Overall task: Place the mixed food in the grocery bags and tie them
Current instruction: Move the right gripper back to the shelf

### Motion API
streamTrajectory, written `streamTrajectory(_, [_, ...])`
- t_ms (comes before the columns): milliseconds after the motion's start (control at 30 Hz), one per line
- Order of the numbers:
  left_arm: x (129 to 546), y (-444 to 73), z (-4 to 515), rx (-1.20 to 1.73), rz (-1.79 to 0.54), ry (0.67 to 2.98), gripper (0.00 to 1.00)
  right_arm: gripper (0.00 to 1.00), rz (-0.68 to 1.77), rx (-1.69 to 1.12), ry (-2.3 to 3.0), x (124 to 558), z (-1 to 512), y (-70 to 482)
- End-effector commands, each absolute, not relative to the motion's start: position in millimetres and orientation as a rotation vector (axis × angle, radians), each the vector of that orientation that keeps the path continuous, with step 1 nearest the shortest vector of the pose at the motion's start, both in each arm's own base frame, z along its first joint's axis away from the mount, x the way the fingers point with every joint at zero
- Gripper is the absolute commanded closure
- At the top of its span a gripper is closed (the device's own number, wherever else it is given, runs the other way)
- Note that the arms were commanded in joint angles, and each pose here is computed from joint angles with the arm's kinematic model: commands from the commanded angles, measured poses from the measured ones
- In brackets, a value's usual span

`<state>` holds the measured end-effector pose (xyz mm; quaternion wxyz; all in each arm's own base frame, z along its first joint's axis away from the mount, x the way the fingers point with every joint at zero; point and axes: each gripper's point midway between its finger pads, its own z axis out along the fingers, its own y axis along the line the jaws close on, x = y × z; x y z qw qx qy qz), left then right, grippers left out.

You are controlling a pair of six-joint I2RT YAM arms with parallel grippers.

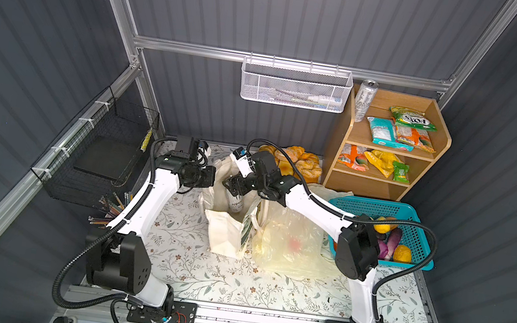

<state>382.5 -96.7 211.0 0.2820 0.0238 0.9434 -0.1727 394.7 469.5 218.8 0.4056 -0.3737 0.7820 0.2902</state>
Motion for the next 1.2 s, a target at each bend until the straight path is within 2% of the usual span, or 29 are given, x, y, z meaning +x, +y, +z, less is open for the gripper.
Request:
streamTrajectory(0, [369.8, -95.7, 209.4, 0.075, -0.447, 2.571, 1.0, 0.16, 0.799, -0.949, 1.855, 376.3, 303.5, 457.9])
streamTrajectory(133, [369.4, -94.8, 207.7, 0.075, -0.439, 2.581, 1.0, 0.15, 0.826, -0.85, 1.758, 363.0, 392.4, 412.1])
streamTrajectory(300, [369.8, -95.1, 206.4, 0.071, -0.442, 2.582, 1.0, 0.16, 0.815, -0.482, 1.743, 389.9, 465.4, 287.1])
streamTrajectory(467, [371.4, -96.6, 207.1, 0.064, -0.456, 2.573, 1.0, 0.17, 0.639, -0.006, 1.821, 427.4, 473.7, 132.7])
streamTrajectory(567, [372.4, -97.5, 208.5, 0.067, -0.458, 2.569, 1.0, 0.17, 0.638, 0.211, 1.822, 436.8, 470.7, 68.1])
streamTrajectory(767, [373.4, -98.4, 214.3, 0.076, -0.462, 2.552, 1.0, 0.17, 0.661, 0.437, 1.888, 448.1, 439.8, 3.9])
streamTrajectory(933, [372.8, -100.3, 216.2, 0.084, -0.477, 2.543, 1.0, 0.17, 0.601, 0.585, 1.847, 449.8, 433.6, -54.1])
streamTrajectory(1167, [374.8, -104.0, 221.8, 0.089, -0.507, 2.511, 1.0, 0.18, 0.631, 0.705, 1.823, 462.2, 422.7, -87.9])
